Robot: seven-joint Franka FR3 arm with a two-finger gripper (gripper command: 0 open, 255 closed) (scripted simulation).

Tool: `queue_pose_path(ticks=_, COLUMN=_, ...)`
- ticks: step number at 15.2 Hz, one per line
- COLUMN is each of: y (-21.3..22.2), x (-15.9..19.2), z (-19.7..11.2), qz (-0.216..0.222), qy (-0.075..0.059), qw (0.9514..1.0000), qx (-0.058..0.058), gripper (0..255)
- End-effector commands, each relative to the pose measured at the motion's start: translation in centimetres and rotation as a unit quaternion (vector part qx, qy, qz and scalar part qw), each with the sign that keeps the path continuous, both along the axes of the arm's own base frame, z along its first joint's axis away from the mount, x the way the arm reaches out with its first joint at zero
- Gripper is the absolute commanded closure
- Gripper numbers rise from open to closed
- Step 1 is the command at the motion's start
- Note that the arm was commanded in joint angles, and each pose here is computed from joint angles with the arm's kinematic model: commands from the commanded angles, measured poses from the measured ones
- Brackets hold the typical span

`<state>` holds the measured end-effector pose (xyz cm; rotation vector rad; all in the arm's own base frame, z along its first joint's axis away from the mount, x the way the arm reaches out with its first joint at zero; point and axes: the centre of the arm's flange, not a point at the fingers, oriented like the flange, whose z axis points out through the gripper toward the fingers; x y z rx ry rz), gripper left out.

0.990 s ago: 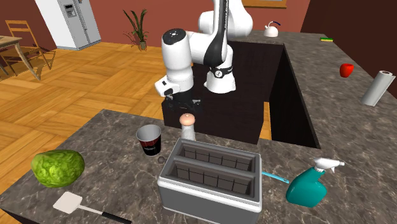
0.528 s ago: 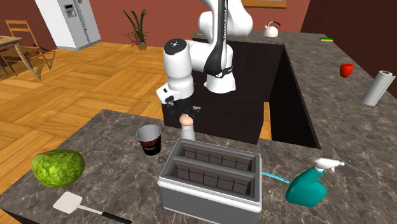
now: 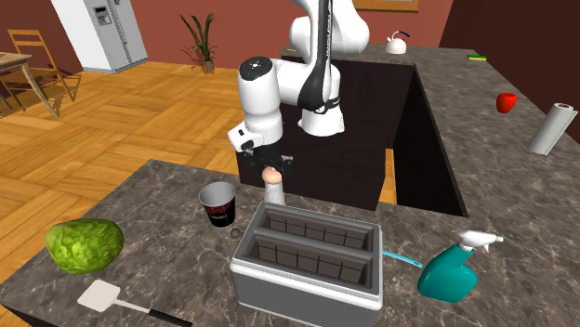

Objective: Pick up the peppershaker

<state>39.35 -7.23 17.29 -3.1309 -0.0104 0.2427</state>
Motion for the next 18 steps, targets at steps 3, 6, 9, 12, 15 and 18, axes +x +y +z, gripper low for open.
queue_pose_path(ticks=3, y=0.1, x=0.0, z=1.0, qz=0.000, qy=0.001, qw=1.0000, qx=0.000, gripper=255)
queue_pose_path(ticks=6, y=0.1, x=0.0, z=2.6, qz=0.000, qy=0.001, qw=1.0000, qx=0.000, gripper=255)
queue_pose_path(ticks=9, y=0.1, x=0.0, z=4.2, qz=0.000, qy=0.001, qw=1.0000, qx=0.000, gripper=255)
queue_pose_path(ticks=12, y=0.1, x=0.0, z=5.8, qz=0.000, qy=0.001, qw=1.0000, qx=0.000, gripper=255)
queue_pose_path(ticks=15, y=0.1, x=0.0, z=7.3, qz=0.000, qy=0.001, qw=1.0000, qx=0.000, gripper=255)
queue_pose_path(ticks=18, y=0.1, x=0.0, z=7.9, qz=0.000, qy=0.001, qw=1.0000, qx=0.000, gripper=255)
